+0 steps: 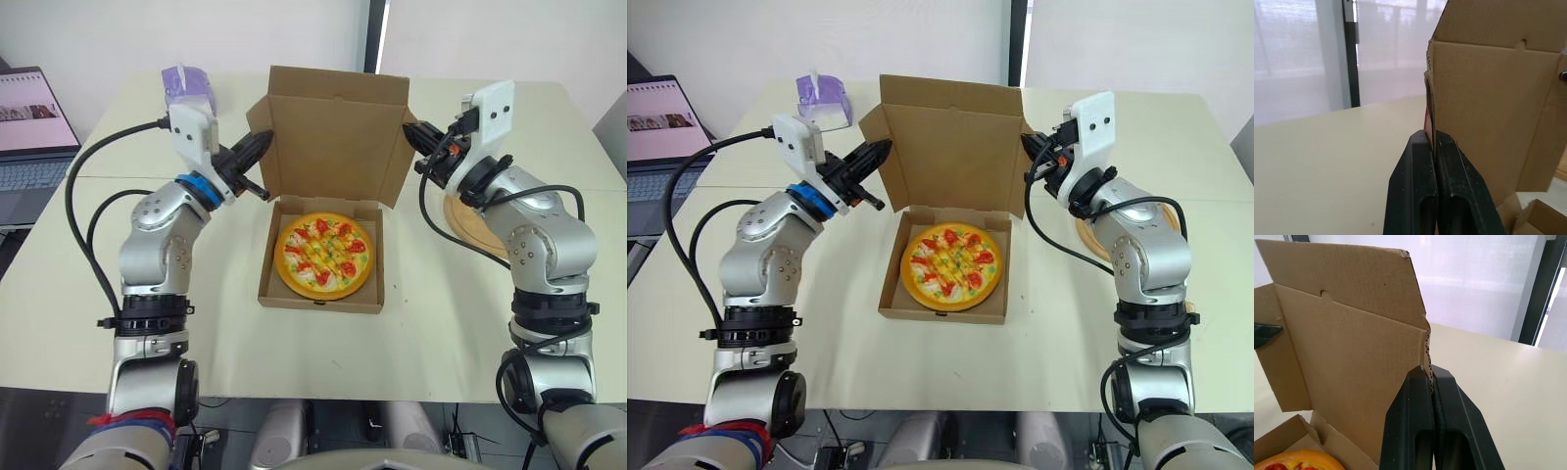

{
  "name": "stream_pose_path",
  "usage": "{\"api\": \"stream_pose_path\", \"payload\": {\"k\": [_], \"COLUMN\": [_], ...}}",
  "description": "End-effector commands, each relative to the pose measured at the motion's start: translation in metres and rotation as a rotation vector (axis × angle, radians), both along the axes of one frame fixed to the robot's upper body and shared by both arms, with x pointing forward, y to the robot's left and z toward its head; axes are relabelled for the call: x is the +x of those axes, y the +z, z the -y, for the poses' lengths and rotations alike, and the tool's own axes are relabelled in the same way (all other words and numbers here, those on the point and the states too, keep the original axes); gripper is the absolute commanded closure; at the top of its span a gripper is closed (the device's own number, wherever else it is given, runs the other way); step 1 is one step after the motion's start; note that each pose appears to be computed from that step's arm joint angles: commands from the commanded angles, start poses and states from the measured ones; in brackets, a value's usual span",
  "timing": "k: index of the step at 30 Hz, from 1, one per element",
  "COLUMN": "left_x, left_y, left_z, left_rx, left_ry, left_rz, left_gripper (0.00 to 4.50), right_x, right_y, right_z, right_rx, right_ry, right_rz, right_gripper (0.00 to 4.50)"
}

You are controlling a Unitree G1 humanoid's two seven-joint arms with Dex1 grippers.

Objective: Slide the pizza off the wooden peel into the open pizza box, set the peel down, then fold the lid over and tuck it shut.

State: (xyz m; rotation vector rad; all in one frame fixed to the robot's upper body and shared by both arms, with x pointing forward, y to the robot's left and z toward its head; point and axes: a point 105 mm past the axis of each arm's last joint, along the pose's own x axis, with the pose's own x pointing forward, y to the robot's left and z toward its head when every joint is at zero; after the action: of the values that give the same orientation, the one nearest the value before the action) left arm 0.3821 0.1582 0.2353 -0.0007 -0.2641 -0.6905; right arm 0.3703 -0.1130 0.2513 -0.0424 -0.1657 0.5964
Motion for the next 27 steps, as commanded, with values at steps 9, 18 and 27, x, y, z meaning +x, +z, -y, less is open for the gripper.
{"api": "stream_pose_path", "payload": {"k": [9, 18, 27], "left_x": [0.002, 0.01, 0.016], "left_y": [0.047, 0.038, 0.039], "left_z": [-0.015, -0.022, -0.014], "left_rx": [-0.025, -0.002, -0.001], "left_ry": [-0.113, -0.145, -0.146], "left_rz": [0.028, -0.048, -0.037], "left_gripper": [2.94, 2.94, 3.12], "right_x": [-0.006, -0.008, -0.009], "right_y": [0.02, 0.021, 0.02], "right_z": [-0.005, -0.007, -0.009], "right_rx": [0.0, 0.004, 0.007], "right_ry": [0.025, 0.034, 0.043], "right_rz": [0.077, 0.079, 0.073], "right_gripper": [4.5, 4.5, 4.5]}}
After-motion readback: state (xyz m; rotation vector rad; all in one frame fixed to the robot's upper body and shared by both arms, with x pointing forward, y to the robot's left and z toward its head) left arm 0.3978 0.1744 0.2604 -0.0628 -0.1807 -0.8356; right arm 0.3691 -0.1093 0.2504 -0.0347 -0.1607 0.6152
